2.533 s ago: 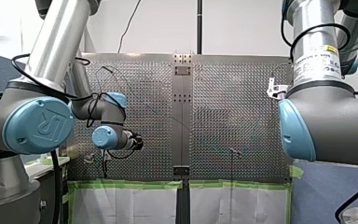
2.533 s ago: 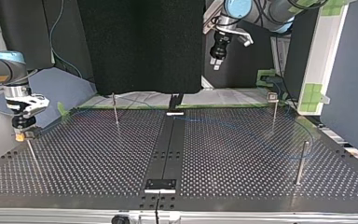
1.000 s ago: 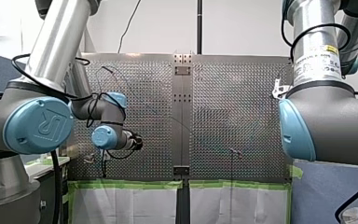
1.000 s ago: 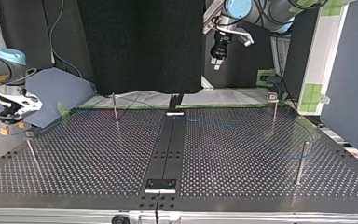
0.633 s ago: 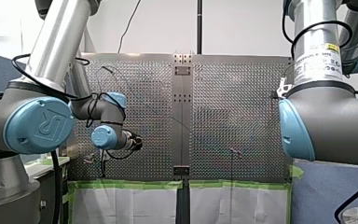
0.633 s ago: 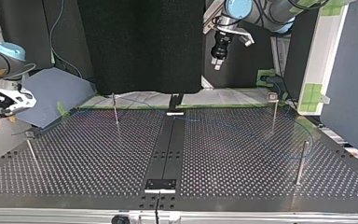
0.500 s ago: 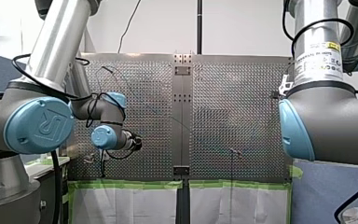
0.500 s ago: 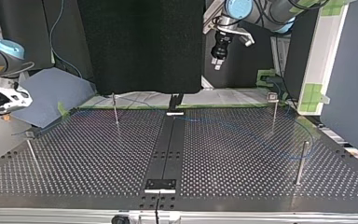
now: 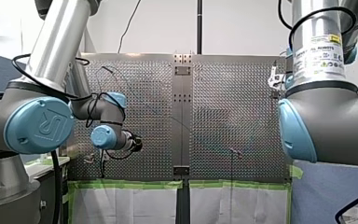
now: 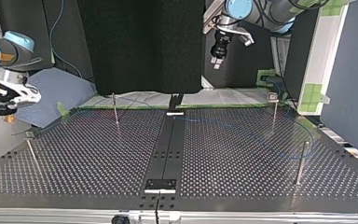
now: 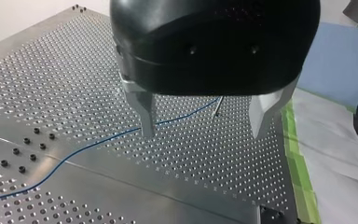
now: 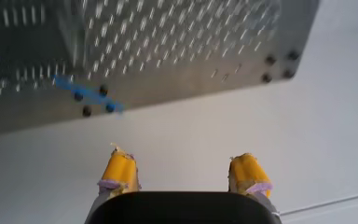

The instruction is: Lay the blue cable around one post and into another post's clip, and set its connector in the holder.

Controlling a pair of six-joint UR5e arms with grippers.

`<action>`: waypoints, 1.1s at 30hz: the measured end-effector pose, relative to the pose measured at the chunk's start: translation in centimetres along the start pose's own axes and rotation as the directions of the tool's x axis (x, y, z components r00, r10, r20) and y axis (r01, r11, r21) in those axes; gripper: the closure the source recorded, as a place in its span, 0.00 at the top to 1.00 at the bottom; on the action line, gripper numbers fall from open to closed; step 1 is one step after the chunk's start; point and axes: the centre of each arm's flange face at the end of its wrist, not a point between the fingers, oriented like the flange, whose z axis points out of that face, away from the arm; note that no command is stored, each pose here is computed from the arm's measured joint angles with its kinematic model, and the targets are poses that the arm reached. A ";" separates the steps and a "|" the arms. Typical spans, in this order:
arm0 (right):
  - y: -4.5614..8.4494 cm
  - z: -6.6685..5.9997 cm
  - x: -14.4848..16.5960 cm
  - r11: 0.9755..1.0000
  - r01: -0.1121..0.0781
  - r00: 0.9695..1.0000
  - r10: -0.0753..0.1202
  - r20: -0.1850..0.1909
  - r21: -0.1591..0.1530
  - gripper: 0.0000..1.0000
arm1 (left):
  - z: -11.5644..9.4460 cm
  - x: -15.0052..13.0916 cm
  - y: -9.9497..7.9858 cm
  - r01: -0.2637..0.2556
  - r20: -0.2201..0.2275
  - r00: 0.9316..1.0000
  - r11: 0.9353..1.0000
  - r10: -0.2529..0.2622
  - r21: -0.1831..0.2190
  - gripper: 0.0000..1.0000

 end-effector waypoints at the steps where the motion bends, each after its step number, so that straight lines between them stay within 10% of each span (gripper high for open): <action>1: -0.5 -0.4 0.2 1.000 0.007 1.000 -0.007 -0.008 0.006 1.00 | 0.0 0.0 0.0 0.001 0.000 1.000 1.000 -0.001 0.002 1.00; 11: -4.9 -4.7 1.7 0.997 0.075 0.996 -0.074 -0.057 0.017 1.00 | 0.0 0.0 -0.1 0.007 0.001 1.000 1.000 -0.007 0.005 1.00; 19: -7.1 -7.6 -2.9 0.991 0.136 0.991 -0.137 0.009 0.014 1.00 | 0.1 -0.1 0.0 0.009 0.013 1.000 1.000 -0.009 -0.003 1.00; 25: -8.5 -10.0 -7.4 0.983 0.185 0.981 -0.186 0.060 0.018 1.00 | 0.5 -0.6 0.3 0.012 0.058 0.998 0.999 -0.010 -0.032 1.00; 33: -11.7 -11.0 -10.8 0.983 0.181 0.980 -0.182 0.084 0.018 1.00 | 1.0 -1.3 1.0 0.012 0.105 0.994 0.995 -0.002 -0.096 1.00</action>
